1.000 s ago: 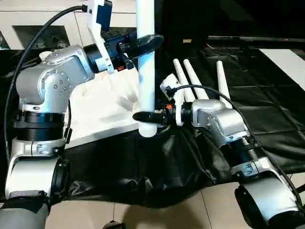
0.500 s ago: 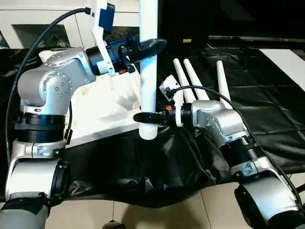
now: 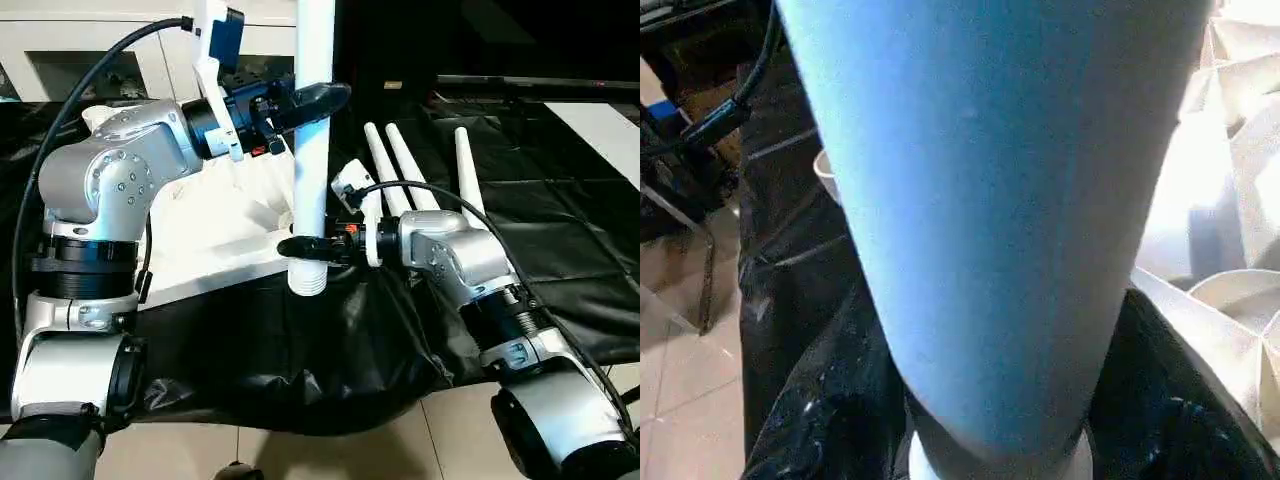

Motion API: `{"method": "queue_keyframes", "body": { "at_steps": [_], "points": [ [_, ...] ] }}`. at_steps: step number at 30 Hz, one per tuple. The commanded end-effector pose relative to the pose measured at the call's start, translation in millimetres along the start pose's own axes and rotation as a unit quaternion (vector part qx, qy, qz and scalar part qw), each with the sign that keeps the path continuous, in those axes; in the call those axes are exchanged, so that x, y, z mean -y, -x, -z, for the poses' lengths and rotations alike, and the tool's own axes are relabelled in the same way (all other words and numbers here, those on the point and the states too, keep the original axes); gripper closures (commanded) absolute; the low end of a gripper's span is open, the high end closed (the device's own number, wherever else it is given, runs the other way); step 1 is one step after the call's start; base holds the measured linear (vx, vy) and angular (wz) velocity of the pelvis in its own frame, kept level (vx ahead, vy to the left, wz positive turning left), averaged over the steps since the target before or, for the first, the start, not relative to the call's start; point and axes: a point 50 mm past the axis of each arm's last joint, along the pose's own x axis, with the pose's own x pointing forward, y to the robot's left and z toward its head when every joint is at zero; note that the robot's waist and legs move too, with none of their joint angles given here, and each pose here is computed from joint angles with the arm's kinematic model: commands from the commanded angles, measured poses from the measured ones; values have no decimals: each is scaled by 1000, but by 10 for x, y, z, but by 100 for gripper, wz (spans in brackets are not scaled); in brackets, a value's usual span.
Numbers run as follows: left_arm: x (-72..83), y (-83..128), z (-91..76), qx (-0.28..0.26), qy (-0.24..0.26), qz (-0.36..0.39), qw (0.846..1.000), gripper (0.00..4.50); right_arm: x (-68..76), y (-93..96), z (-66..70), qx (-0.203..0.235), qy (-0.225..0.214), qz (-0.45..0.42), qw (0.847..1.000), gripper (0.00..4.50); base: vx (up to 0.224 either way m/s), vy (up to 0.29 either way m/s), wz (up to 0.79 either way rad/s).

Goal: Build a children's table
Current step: Insert table leg to table base

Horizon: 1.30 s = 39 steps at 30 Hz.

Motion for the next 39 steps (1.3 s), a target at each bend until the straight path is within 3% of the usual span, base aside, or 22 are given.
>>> {"method": "queue_keyframes", "body": {
  "at_steps": [1,2,7,13,17,21,24,27,30,31,32,33,34,35,38,39],
  "points": [
    [52,-1,-108,16,-14,15,1000,216,33,45,-94,16,3,9,1000,257,0,0,0],
    [54,1,-110,16,-14,16,1000,182,34,46,-97,17,4,10,1000,259,0,0,0],
    [45,13,-145,26,0,18,999,159,36,84,-131,34,0,15,999,261,0,0,0],
    [-30,7,-180,42,15,-6,999,95,14,138,-184,55,3,17,998,264,0,0,0],
    [-198,105,-207,81,22,-50,995,91,34,221,-205,68,3,29,997,264,0,0,0],
    [-324,315,-232,124,24,-80,989,91,100,369,-138,65,-2,60,996,265,0,0,0],
    [-353,357,-231,132,28,-90,987,91,112,406,-112,62,-4,68,996,265,0,0,0],
    [-375,399,-114,126,25,-92,987,91,136,481,-61,64,-13,90,994,265,0,0,0],
    [-368,352,102,69,2,-89,994,91,156,497,-48,67,-11,105,992,265,0,0,0],
    [-387,330,241,22,-21,-101,994,91,172,501,-44,69,-8,115,991,265,0,0,0],
    [-428,307,516,-76,-67,-124,987,91,214,506,-42,78,0,141,987,265,0,0,0],
    [-431,307,534,-82,-70,-125,986,91,217,506,-42,78,1,142,987,265,0,0,0],
    [-448,298,800,-170,-132,-137,967,91,269,522,-40,88,16,176,980,265,0,0,0],
    [-448,298,800,-170,-132,-137,967,91,269,522,-40,88,16,176,980,265,0,0,0],
    [-324,254,1172,-245,-193,-66,948,91,304,549,29,73,43,208,974,265,0,0,0],
    [-324,254,1172,-245,-193,-66,948,91,304,549,29,73,43,208,974,265,0,0,0]
  ]
}}
